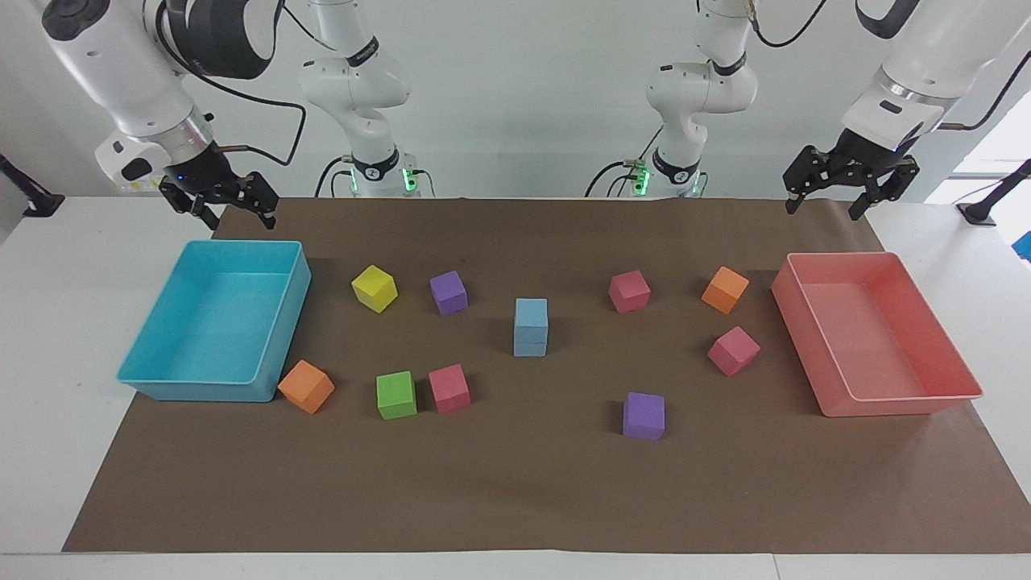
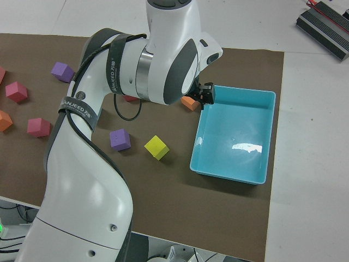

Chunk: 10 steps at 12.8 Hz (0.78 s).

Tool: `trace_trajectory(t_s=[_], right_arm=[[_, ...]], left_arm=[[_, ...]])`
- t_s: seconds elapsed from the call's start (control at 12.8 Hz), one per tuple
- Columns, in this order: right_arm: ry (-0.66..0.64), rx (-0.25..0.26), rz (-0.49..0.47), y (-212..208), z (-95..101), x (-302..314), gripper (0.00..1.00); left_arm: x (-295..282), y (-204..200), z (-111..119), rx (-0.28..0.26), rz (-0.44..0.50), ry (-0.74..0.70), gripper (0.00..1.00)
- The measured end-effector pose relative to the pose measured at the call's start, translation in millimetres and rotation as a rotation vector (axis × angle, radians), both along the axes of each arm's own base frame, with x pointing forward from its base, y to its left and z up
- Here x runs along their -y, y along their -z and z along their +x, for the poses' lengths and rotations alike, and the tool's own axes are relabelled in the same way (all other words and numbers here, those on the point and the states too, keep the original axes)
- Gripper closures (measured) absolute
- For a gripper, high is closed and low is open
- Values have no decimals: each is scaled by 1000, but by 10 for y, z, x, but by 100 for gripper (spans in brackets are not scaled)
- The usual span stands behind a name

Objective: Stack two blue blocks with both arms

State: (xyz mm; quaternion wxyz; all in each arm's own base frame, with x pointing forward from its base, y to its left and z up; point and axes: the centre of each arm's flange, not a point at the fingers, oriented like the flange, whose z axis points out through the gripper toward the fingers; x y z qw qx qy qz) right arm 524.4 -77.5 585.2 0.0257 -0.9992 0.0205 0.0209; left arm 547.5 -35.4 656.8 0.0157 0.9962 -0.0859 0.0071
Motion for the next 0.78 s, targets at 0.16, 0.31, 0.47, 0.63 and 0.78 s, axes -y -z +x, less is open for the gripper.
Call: trace_trajectory(t_s=[0.16,0.31,0.47,0.63,0.78], right_arm=[[-3,22,-7,-200,-16,-8,0],[-16,32,-36,-404,-50,-40,0],[-45,51,-84,-538,-51,-147,0],[-67,58,-89,-569,-43,-337,0],[-55,60,-89,-572,-36,-451,0]], left_arm=[[6,-1,-7,-3,0,1,0],[6,4,-11,-7,0,1,0],[5,8,-15,-9,0,1,0],[5,8,-15,-9,0,1,0],[5,8,-15,-9,0,1,0]])
